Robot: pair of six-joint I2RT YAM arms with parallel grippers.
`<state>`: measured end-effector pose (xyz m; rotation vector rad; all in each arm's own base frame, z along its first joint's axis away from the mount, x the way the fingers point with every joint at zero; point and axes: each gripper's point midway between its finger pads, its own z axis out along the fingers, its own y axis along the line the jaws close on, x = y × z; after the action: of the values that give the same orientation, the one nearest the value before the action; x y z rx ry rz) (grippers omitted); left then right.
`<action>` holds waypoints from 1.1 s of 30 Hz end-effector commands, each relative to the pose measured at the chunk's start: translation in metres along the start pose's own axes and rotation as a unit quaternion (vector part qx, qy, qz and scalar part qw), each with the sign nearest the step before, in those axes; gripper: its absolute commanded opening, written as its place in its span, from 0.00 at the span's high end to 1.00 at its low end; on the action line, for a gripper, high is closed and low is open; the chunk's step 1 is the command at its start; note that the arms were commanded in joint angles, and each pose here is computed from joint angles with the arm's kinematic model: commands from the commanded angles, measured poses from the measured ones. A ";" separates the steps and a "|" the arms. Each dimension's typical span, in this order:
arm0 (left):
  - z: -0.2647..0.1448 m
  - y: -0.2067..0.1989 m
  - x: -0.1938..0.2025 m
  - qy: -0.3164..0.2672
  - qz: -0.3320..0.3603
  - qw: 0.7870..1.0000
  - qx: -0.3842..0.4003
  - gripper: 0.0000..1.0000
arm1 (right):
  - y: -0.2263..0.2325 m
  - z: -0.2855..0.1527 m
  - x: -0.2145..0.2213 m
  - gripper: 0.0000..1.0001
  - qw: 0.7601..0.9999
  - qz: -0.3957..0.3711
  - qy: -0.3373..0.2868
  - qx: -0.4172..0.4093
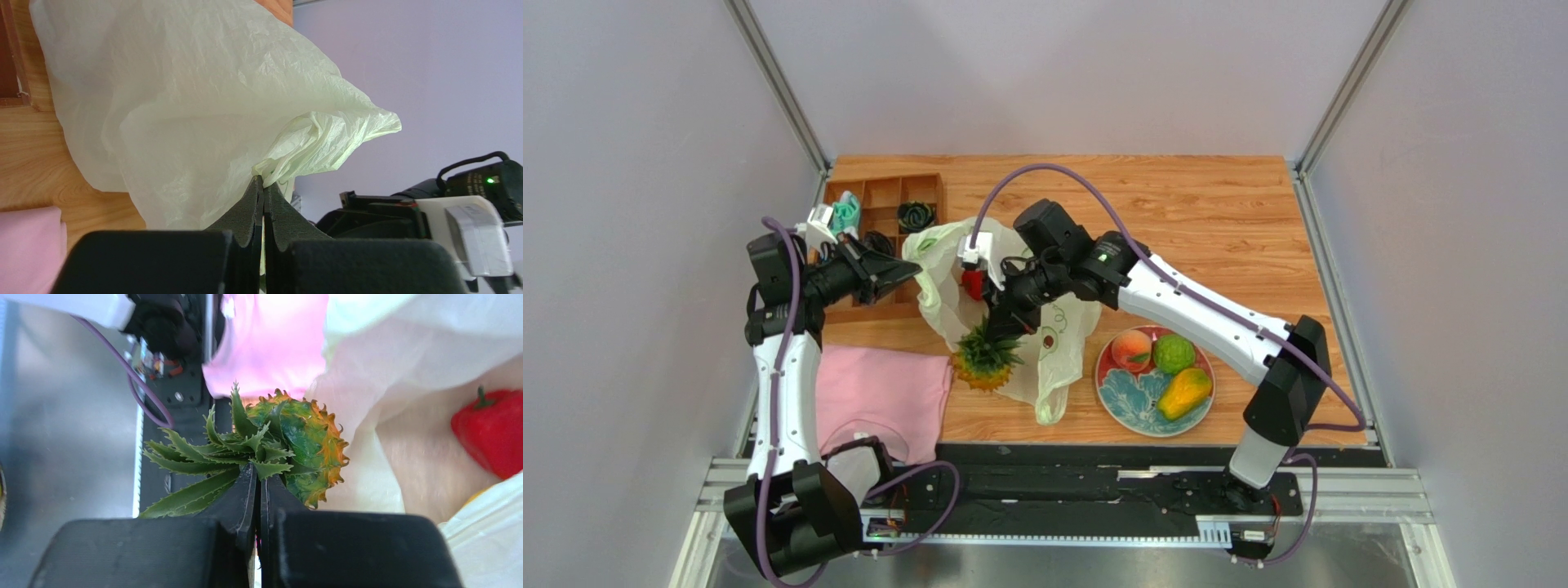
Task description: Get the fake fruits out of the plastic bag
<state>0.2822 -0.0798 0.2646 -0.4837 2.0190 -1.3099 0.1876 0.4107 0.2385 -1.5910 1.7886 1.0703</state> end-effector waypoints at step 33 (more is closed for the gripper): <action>-0.004 -0.010 -0.025 -0.022 0.052 0.998 -0.006 1.00 | 0.030 -0.162 0.125 1.00 0.991 -0.006 0.098 0.094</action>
<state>0.2956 -0.0681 0.2665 -0.4694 2.0201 -1.2462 0.1414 0.2135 0.2455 -1.6189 1.9952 0.8425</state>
